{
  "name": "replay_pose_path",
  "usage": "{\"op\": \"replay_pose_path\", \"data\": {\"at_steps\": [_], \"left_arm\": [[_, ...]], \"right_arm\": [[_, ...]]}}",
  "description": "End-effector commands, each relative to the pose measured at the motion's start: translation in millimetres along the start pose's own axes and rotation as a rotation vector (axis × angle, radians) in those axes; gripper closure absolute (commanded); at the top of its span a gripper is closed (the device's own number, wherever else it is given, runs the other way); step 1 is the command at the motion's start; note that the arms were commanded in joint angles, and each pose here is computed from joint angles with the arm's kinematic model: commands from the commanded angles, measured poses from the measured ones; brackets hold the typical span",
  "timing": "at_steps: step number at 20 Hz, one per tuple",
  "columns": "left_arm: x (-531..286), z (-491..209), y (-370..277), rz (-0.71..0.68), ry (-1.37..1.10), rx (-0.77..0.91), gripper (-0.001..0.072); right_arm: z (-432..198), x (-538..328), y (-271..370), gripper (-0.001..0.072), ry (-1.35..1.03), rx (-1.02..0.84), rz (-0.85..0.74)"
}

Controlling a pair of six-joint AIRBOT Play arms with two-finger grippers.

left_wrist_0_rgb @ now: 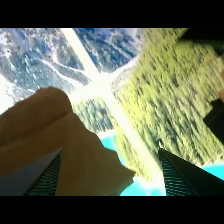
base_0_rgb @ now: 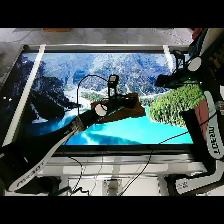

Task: Fold the clothes and pants, and hang the long-sleeved shirts on hangers.

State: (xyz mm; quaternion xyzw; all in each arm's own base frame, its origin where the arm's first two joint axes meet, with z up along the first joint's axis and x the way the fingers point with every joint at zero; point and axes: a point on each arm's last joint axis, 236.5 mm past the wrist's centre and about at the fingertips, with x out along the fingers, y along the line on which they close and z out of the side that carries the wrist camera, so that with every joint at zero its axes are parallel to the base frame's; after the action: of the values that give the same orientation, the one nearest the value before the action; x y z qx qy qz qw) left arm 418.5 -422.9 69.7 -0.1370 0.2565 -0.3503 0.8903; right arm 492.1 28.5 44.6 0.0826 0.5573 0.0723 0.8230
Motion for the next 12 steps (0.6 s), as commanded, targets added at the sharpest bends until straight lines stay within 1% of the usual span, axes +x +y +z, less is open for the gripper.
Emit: {"op": "replay_pose_path", "data": {"at_steps": [1,3,5,7,9,12], "left_arm": [[-16.7,34.5,6.5,0.01,-0.067,-0.008,0.0013],[-34.8,67.7,21.8,0.032,-0.13,-0.02,0.0014],[-54.2,98.7,40.4,0.062,-0.193,-0.032,0.0015],[-70.9,121.3,57.6,0.088,-0.237,-0.042,0.0014],[-82.3,131.7,69.0,0.091,-0.242,-0.049,0.0015],[-86.9,128.4,79.6,0.073,-0.2,-0.059,0.0016]], "right_arm": [[-25.1,35.1,-17.7,0.0156,0.107,0.0,-0.01],[-33.2,60.7,2.2,0.0156,0.15,-0.002,0.104],[-38.3,83.6,32.7,0.0155,0.178,0.009,0.268],[-45.4,105.3,48.3,0.0151,0.21,0.035,0.369],[-56.3,127.9,50.1,0.0088,0.255,0.081,0.403],[-70.9,152.2,53.2,0.0089,0.311,0.133,0.444]]}}
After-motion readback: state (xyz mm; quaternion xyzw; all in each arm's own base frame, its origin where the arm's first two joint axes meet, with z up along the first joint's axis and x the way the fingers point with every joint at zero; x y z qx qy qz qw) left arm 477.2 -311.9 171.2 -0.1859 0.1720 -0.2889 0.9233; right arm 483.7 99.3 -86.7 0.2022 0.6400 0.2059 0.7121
